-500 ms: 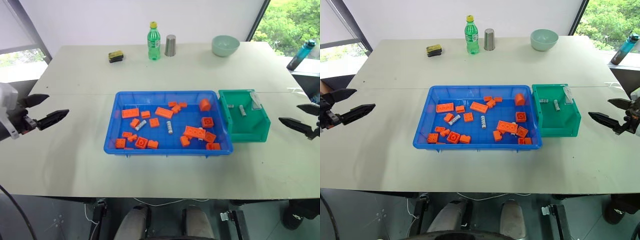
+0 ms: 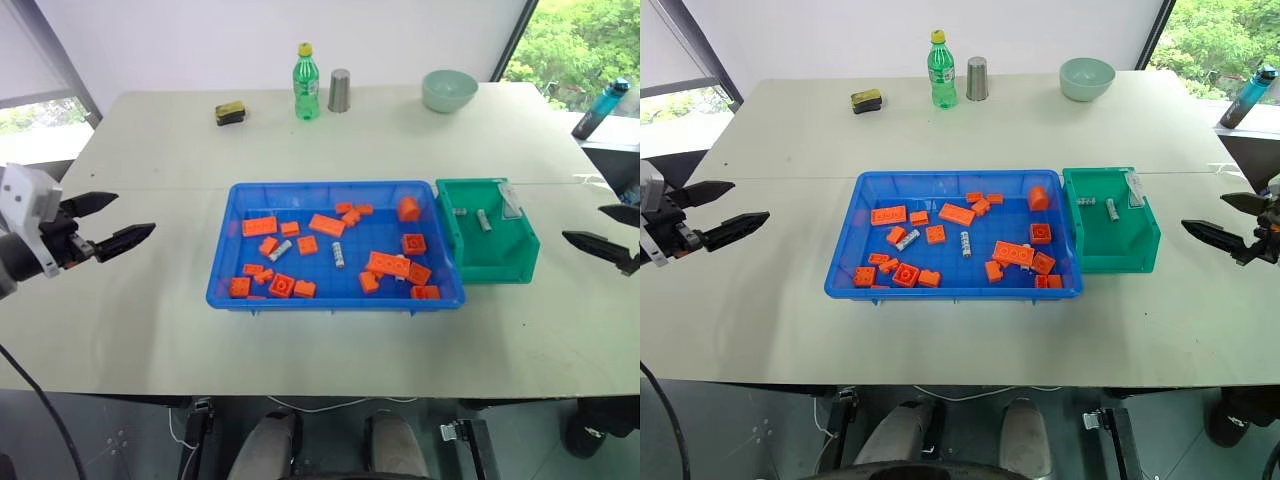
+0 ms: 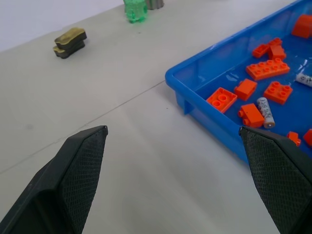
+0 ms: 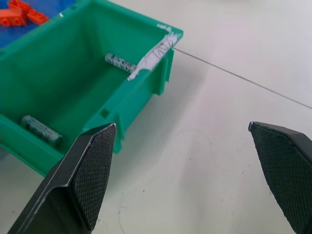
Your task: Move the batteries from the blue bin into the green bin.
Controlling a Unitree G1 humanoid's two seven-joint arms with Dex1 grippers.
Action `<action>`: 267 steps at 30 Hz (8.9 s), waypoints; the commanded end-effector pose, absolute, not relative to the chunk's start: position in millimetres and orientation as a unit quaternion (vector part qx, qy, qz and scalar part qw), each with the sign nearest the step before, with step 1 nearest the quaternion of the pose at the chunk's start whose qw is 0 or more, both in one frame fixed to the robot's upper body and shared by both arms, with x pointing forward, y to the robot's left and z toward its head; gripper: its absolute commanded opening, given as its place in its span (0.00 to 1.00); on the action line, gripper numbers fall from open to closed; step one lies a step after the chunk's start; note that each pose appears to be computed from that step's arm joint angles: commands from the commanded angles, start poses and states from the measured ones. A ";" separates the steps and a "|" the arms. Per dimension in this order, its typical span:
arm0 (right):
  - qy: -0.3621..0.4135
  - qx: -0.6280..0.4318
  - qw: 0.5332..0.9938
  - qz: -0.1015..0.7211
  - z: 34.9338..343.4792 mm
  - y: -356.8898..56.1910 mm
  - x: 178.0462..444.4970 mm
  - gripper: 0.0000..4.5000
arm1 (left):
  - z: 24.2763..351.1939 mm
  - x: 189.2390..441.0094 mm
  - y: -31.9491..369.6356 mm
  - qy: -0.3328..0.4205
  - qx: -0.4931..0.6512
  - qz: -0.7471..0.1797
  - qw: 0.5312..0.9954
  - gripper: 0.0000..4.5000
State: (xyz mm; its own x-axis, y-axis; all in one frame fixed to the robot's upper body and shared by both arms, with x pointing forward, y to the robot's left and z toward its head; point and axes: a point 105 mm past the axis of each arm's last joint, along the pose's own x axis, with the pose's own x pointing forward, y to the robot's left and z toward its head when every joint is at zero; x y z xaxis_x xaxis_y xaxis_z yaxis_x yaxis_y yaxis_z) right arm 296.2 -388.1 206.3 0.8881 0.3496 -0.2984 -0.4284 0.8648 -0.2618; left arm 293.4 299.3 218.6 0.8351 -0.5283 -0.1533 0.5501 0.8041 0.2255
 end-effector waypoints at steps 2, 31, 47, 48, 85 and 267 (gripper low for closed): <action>0.094 -0.206 0.951 0.212 230.3 -379.2 301.0 1.00 | 229.2 292.0 290.4 0.030 0.151 -0.307 0.939 1.00; 0.043 -0.358 0.624 0.694 189.0 19.2 361.0 1.00 | 205.6 241.6 224.0 0.101 0.167 -0.453 0.870 1.00; 0.066 -0.378 0.660 0.646 152.1 50.5 386.0 1.00 | 200.0 242.2 253.5 0.085 0.162 -0.339 0.923 1.00; 0.075 -0.378 0.661 0.644 146.6 49.3 386.2 1.00 | 202.9 242.2 253.7 0.082 0.164 -0.338 0.923 1.00; 0.147 -0.422 0.611 0.653 108.9 27.8 379.6 0.07 | 217.1 254.0 247.5 0.054 0.172 -0.331 0.926 1.00; 0.225 -0.039 0.936 0.268 173.8 -137.0 309.3 0.81 | 205.0 306.8 120.0 -0.011 0.123 -0.563 0.817 1.00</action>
State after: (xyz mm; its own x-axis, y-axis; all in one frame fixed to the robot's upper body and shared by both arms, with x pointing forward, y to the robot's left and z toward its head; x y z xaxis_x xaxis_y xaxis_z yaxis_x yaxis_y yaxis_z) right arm 313.5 -137.9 164.1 0.7352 0.4825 -0.4761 -0.5109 0.8560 0.0786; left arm 306.9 122.9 196.4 0.3761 -0.9170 -0.1333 0.9202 0.3528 0.1694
